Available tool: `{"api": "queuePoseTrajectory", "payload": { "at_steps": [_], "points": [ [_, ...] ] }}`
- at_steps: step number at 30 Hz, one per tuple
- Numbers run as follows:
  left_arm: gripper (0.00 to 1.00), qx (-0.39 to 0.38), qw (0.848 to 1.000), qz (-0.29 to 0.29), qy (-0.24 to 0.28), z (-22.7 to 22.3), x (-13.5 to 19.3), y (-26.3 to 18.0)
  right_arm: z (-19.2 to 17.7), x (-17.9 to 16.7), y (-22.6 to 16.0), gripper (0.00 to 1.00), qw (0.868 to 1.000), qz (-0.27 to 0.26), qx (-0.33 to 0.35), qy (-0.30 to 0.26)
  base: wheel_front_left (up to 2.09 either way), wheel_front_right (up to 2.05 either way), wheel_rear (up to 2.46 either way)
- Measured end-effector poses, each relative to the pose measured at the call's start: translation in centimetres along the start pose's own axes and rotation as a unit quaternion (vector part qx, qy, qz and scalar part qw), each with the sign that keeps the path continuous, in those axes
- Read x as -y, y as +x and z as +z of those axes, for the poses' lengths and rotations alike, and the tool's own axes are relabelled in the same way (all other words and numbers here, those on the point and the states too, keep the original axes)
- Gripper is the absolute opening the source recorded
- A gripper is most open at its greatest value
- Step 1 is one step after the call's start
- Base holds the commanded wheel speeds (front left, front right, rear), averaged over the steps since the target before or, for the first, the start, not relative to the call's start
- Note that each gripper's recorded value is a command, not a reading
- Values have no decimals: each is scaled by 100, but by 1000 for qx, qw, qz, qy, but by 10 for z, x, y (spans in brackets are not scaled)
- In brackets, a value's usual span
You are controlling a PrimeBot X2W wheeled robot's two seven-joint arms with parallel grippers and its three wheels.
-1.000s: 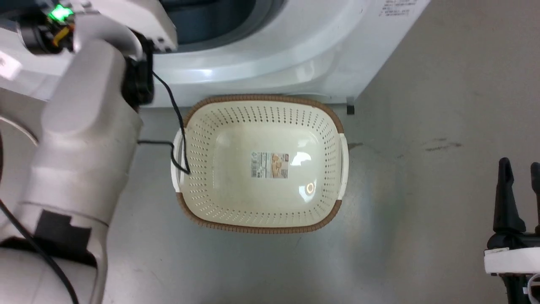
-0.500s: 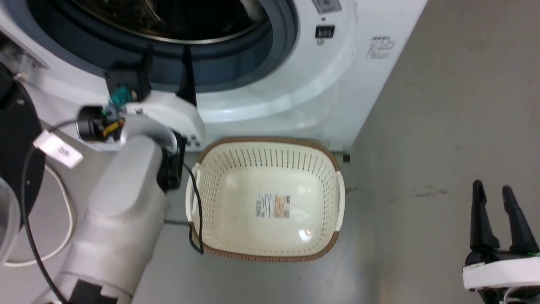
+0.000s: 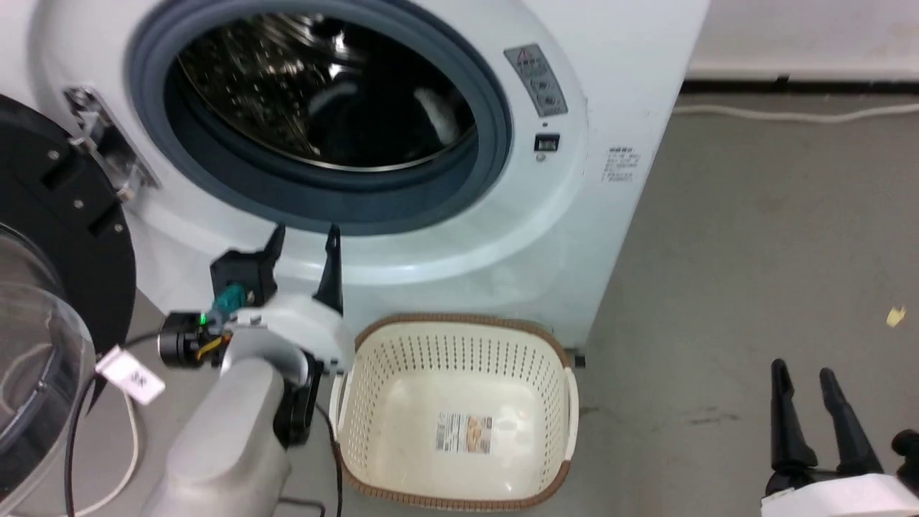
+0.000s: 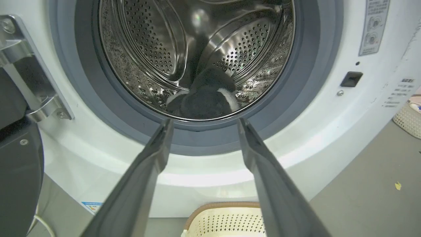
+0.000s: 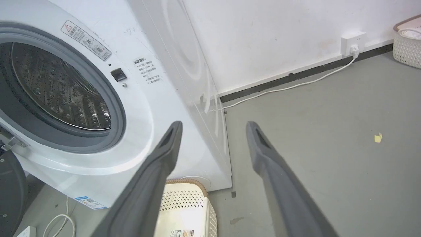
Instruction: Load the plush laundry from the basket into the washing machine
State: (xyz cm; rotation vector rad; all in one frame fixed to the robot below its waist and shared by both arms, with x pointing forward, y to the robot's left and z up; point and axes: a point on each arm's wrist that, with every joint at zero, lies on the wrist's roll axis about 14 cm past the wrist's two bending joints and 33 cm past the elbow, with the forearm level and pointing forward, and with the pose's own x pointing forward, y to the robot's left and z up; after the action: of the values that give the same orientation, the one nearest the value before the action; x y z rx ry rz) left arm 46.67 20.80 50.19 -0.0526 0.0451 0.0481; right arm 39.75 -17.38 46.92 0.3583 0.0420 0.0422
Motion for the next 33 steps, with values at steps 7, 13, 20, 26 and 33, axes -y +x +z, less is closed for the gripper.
{"api": "queuePoseTrajectory", "payload": {
  "at_steps": [7, 13, 20, 26, 33],
  "points": [
    [100, 38, 999, -3, -7, 20, -7, -44, 11, -13, -24, 100, 999, 20, 17, -23, 0, 0, 0],
    [100, 61, 998, -1, -21, 28, -12, -74, 17, -19, -38, 100, 998, 31, 26, -47, 0, 0, 0],
    [100, 75, 997, -1, -33, 31, -13, -95, 22, -26, -40, 100, 996, 43, 33, -70, 0, 0, 0],
    [100, 73, 997, -6, -38, 26, -10, -106, 23, -30, -41, 100, 995, 50, 31, -79, 0, 0, 0],
    [100, 68, 997, -1, -48, 20, -9, -117, 20, -32, -44, 100, 995, 54, 26, -84, 0, 0, 0]
  ]
}}
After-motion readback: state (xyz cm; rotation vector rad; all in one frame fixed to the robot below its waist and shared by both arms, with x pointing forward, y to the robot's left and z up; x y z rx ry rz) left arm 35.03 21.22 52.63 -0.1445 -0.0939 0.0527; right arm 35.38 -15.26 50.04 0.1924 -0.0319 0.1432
